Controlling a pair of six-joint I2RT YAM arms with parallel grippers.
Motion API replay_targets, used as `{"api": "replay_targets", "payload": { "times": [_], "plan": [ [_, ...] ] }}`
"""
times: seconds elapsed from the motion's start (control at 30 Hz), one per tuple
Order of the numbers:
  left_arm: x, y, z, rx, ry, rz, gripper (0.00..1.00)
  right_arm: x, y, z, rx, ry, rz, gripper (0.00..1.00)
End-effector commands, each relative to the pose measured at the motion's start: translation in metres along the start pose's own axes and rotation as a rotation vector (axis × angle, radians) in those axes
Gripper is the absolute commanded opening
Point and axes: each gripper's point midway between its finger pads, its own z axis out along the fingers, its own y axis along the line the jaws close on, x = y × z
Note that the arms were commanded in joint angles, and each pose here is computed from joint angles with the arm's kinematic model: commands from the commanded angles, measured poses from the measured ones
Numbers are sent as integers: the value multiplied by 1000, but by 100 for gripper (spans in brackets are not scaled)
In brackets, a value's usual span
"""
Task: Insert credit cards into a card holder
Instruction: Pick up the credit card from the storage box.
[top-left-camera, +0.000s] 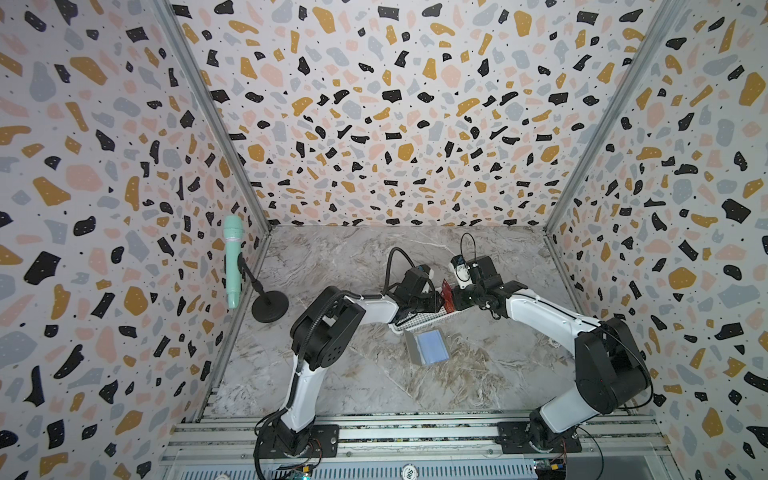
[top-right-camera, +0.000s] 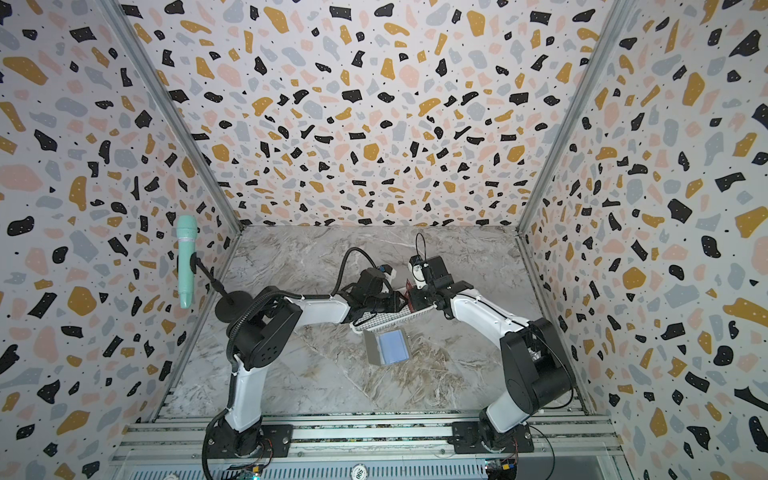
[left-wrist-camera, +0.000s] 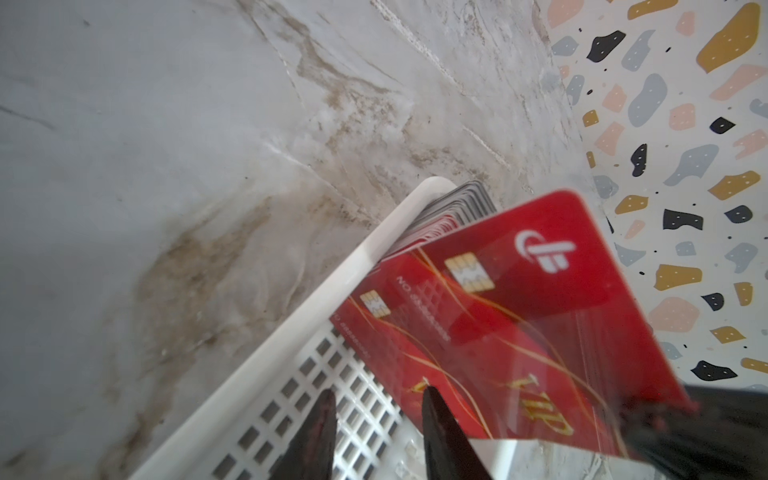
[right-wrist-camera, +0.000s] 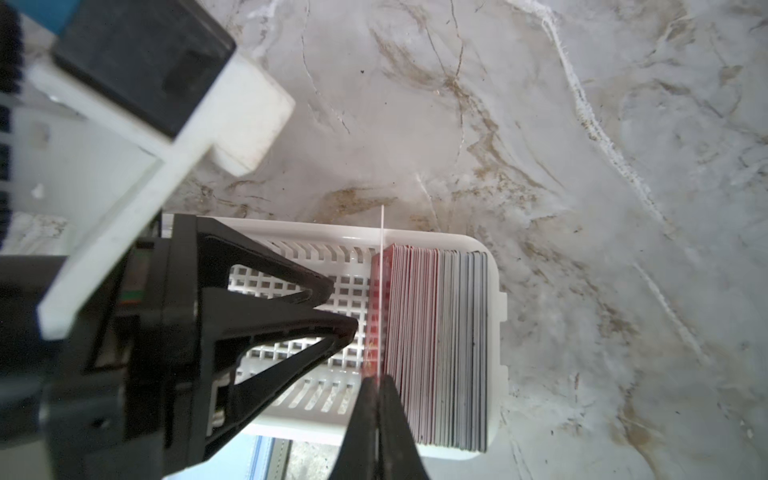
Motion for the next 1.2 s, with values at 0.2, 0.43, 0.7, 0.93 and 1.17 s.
{"api": "replay_targets", "payload": {
  "times": [0.2, 0.43, 0.7, 0.93, 1.17],
  "plan": [
    [-32, -47, -67, 160, -173, 5, 45, -28, 9, -57, -113, -184, 135, 4],
    [-52, -87, -130, 414, -347, -39, 53, -46, 29, -100, -251, -309, 175, 4],
    [-69, -121, -192, 656, -457, -94, 51, -63, 51, -153, -464, -471, 258, 4],
    [-74, -135, -212, 763, -475, -108, 48, -64, 68, -183, -636, -524, 279, 4],
    [-74, -142, -219, 836, -468, -114, 44, -64, 81, -200, -754, -557, 276, 4]
  ]
}}
